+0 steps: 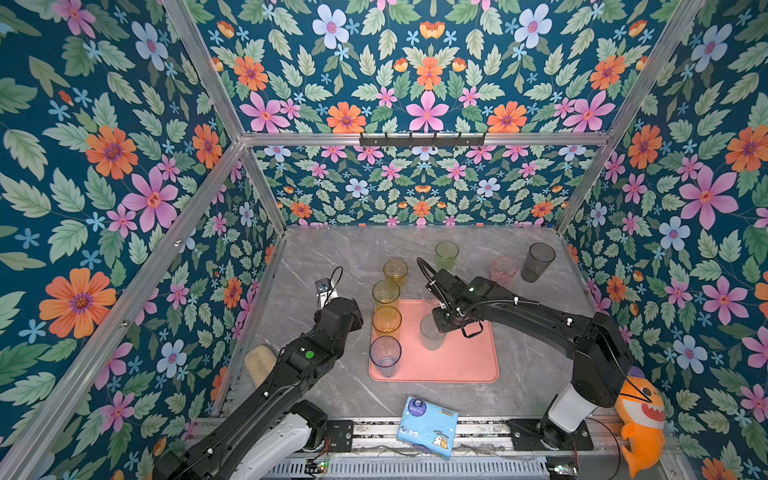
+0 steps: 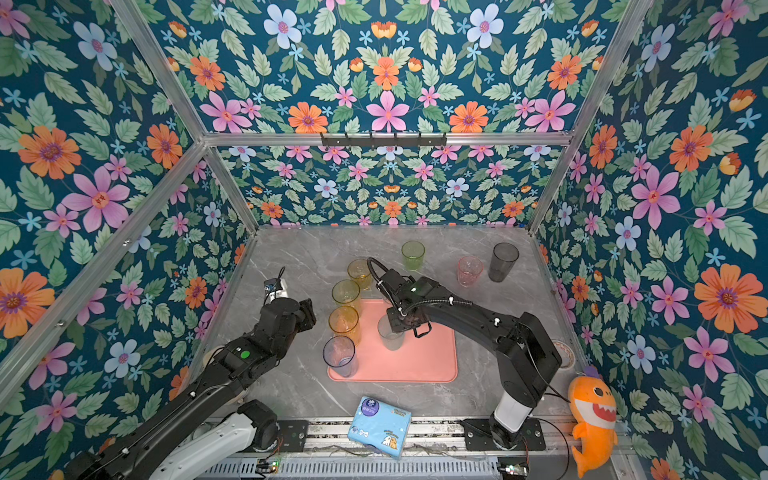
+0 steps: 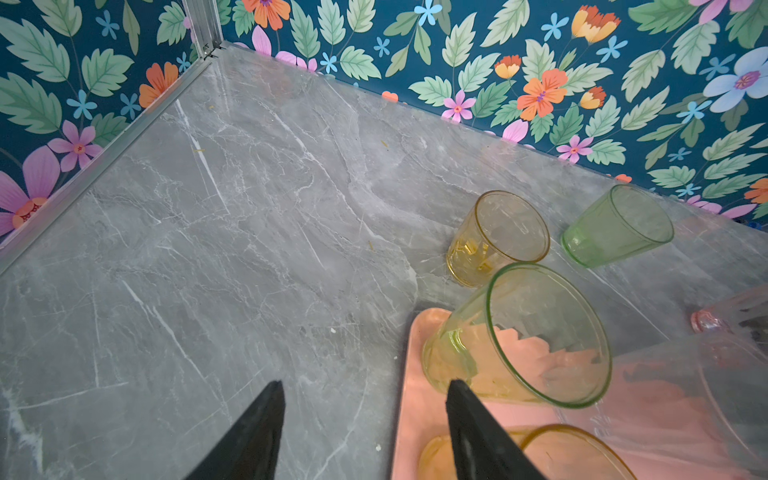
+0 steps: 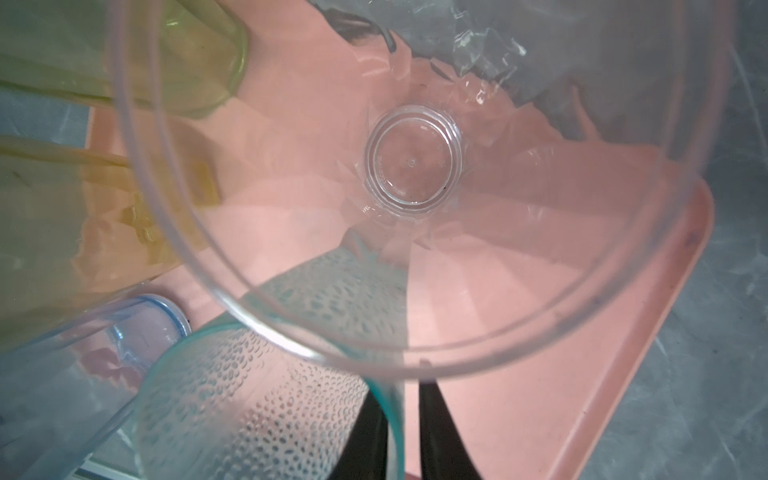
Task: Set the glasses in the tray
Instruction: 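Lower the teal cup onto the pink tray and open the right gripper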
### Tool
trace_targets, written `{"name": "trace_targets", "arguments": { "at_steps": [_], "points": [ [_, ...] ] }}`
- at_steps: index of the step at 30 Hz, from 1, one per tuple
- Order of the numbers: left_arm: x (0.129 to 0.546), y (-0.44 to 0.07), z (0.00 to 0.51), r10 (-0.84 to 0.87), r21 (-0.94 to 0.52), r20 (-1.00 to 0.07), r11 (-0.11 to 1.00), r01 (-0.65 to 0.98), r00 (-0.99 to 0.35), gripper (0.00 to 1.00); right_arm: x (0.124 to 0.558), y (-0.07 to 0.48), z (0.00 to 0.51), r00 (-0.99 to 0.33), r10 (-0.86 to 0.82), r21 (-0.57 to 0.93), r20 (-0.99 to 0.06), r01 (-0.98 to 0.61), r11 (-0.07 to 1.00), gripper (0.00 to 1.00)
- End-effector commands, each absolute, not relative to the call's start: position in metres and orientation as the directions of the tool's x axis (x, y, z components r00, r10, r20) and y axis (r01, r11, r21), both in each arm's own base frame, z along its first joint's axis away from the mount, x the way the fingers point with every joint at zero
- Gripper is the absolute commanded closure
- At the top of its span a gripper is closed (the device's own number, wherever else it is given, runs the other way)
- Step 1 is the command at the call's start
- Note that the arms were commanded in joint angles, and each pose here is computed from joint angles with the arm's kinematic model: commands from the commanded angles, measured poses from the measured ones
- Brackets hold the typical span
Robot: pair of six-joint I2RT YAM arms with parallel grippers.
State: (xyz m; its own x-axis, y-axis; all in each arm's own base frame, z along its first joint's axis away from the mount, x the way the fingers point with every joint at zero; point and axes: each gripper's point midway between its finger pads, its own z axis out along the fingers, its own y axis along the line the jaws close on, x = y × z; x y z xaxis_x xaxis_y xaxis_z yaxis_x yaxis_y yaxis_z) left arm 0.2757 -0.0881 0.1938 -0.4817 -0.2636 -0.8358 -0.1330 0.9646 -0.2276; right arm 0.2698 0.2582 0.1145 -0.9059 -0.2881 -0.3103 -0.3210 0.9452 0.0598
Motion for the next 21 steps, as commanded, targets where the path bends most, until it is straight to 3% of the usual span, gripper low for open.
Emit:
{"name": "trace_targets", "arguments": {
  "at_steps": [1, 21],
  "points": [
    [0.275, -0.085, 0.194, -0.267, -0.225, -0.839, 0.964, -0.145, -0.475, 0.35, 0.270, 0.255, 0.119, -0.908, -0.276, 0.050, -0.316, -0.307, 0.950, 0.83],
    [0.275, -0.085, 0.192, -0.268, -0.225, -0.836, 0.963, -0.146, -0.480, 0.35, 0.268, 0.254, 0.140, -0.898, -0.267, 0.060, -0.351, -0.306, 0.950, 0.81]
  ]
}}
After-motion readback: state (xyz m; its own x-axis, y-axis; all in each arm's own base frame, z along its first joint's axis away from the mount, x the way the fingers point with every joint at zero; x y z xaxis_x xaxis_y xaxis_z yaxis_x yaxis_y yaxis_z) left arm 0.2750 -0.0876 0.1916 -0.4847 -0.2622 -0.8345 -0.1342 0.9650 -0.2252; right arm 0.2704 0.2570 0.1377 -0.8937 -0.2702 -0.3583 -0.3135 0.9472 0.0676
